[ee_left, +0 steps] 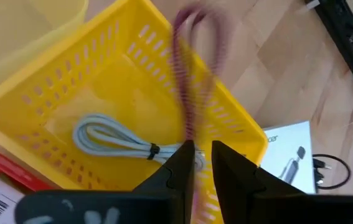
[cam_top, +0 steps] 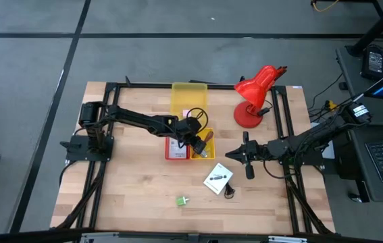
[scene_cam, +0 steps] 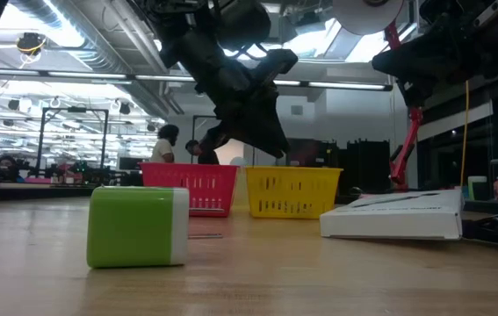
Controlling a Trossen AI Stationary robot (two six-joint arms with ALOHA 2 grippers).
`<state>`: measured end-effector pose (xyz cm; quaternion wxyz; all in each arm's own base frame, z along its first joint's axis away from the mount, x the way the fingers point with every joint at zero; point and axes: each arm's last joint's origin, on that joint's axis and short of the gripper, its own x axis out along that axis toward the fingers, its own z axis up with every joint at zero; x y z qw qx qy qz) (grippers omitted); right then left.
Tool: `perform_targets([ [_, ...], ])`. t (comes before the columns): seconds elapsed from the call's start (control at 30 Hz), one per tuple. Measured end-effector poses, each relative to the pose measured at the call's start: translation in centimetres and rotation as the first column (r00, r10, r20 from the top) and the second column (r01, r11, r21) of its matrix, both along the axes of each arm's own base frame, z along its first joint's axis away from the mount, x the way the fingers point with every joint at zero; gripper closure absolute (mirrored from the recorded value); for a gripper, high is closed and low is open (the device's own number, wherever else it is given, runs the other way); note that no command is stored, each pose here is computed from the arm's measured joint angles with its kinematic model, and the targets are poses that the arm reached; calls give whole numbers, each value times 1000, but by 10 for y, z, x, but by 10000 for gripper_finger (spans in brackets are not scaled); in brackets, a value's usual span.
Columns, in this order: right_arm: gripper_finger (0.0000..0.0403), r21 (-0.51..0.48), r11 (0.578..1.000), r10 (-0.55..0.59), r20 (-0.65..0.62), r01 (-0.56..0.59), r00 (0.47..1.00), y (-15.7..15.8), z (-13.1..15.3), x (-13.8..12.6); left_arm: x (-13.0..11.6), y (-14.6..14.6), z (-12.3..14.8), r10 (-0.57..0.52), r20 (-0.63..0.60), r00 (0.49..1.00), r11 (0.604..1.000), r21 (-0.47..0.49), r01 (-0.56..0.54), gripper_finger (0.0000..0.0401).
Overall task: Pick and place items into bin
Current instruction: Put the pink charger cable into the yellow bin, then put the card reader box into the red bin
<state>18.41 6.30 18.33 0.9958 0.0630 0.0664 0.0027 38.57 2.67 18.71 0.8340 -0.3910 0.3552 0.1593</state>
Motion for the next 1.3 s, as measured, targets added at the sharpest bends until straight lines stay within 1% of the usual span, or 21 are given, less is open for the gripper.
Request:
perform_targets([
  [0.13, 402, 0, 1000, 0, 0, 0, 1000, 0, 0, 0, 0, 0, 0, 11, 0, 1000, 999, -34, -11, 346],
  [0.27, 402, 0, 1000, 0, 1, 0, 1000, 0, 0, 0, 0, 0, 0, 10, 0, 1000, 999, -33, -10, 346],
  [0.43, 402, 3, 1000, 0, 7, 0, 1000, 0, 1, 0, 2, 0, 2, -16, 26, 1000, 1000, -11, 16, 346],
  [0.57, 402, 3, 1000, 0, 8, 0, 1000, 0, 1, 0, 2, -1, 5, -77, 52, 996, 997, 22, 76, 352],
  [0.67, 402, 4, 1000, 0, 9, 0, 1000, 0, 1, 0, 1, -3, 12, -173, 83, 982, 984, 57, 168, 358],
  [0.8, 402, 4, 1000, 0, 10, 0, 1000, 0, 1, 0, -3, -12, 27, -306, 115, 945, 945, 153, 288, 367],
  [0.9, 402, 2, 1000, 0, 6, 0, 1000, 0, 1, 0, -8, -24, 40, -359, 107, 927, 907, 275, 320, 377],
  [0.97, 402, -1, 1000, 0, -2, 0, 1000, 0, 0, 0, -14, -32, 50, -383, 80, 920, 866, 378, 327, 384],
  [1.03, 402, -2, 1000, 0, -7, 0, 1000, 0, -1, 0, -20, -42, 61, -391, 67, 918, 817, 485, 313, 394],
  [1.1, 402, -4, 1000, 0, -12, 0, 1000, 0, -1, 0, -28, -53, 67, -394, 58, 917, 774, 559, 297, 399],
  [1.17, 402, -3, 1000, 0, -12, 0, 1000, 0, -1, 0, -37, -63, 69, -401, 46, 915, 744, 599, 296, 399],
  [1.3, 402, -4, 1000, 1, -12, -1, 1000, 0, -1, 0, -55, -81, 66, -407, 66, 911, 716, 643, 274, 399],
])
